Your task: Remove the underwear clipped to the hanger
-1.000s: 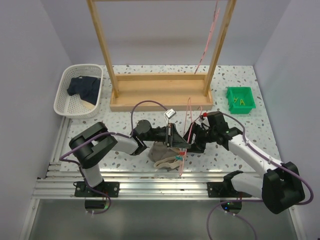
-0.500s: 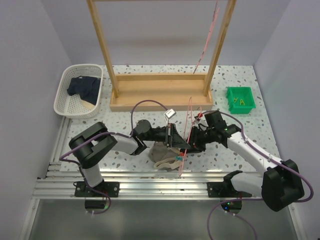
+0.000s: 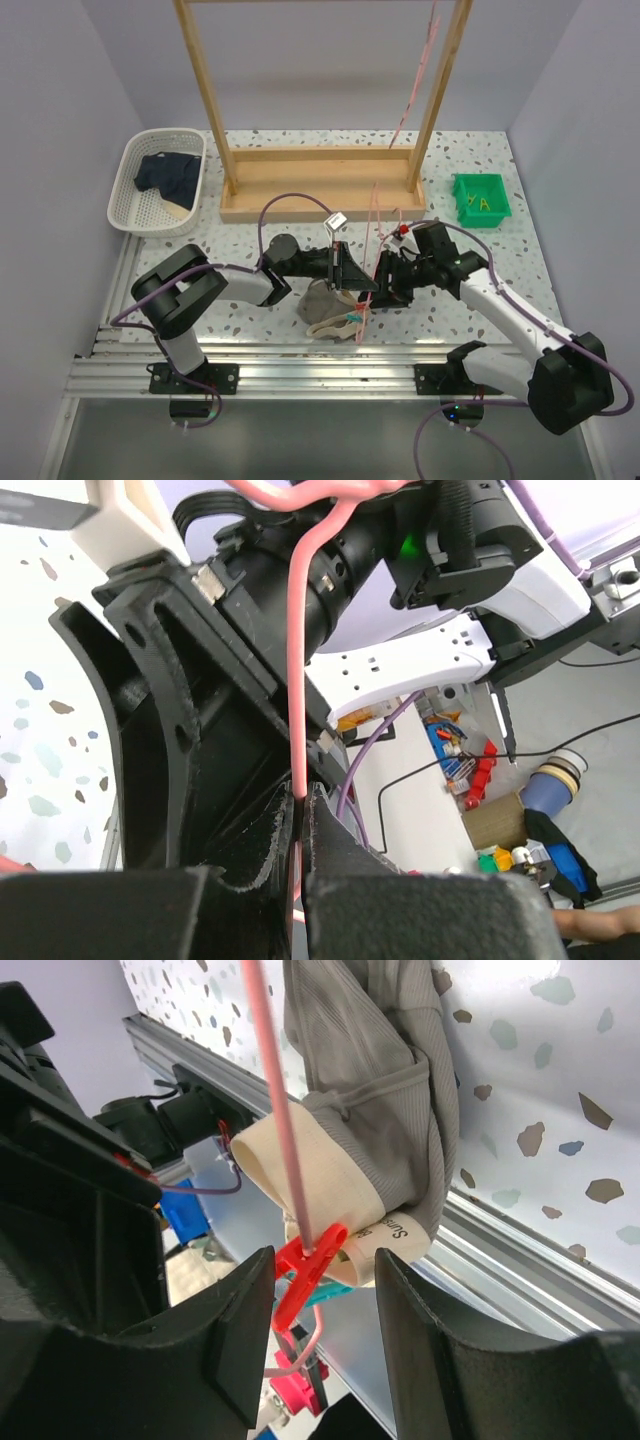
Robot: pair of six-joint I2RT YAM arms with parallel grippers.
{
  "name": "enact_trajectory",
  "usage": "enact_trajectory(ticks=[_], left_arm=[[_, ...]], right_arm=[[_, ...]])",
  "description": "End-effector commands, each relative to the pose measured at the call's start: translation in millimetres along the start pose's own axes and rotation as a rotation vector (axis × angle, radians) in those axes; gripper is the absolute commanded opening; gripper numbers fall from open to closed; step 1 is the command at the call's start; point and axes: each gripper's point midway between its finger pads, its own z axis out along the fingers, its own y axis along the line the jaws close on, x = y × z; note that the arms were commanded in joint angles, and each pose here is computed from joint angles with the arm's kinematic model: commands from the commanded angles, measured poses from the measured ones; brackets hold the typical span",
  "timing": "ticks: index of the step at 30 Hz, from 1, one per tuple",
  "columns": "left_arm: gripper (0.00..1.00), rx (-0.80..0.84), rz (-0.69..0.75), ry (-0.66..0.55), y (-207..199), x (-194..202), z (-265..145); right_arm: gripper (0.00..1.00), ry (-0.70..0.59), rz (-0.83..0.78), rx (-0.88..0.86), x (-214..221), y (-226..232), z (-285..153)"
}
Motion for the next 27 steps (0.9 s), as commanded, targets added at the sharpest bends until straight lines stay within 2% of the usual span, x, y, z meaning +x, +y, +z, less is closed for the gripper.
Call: enact_trajectory(ticks=[1,7,13,15,21,27], left_arm=[[0.0,0.001,0.073,-0.012,0,-7,3],[0.0,-0.016,0.076,0.003,4,-5,2],[0.0,-0.01,0.08,0.004,4,-7,5],[0.0,-0.01,0.077,0.006,5,-7,5],[0.0,-0.015,0.068,0.011,8,-6,6],[0.0,-0.018,0.066,0.013,10,-6,7]], right_arm=[[0.49,0.002,-0.037,-0.094,0,32,-13],[0.49,0.015,-0.045,-0.119,0,43,-18],[0.49,0.09,-0.057,-0.155,15,45,-22],[0.45,0.111,-0.063,-0.147,21,42,-21],[0.25,0.16,-0.085,-0.131,35,36,-22],[0.25,0.2,-0.09,-0.103,49,25,-25]])
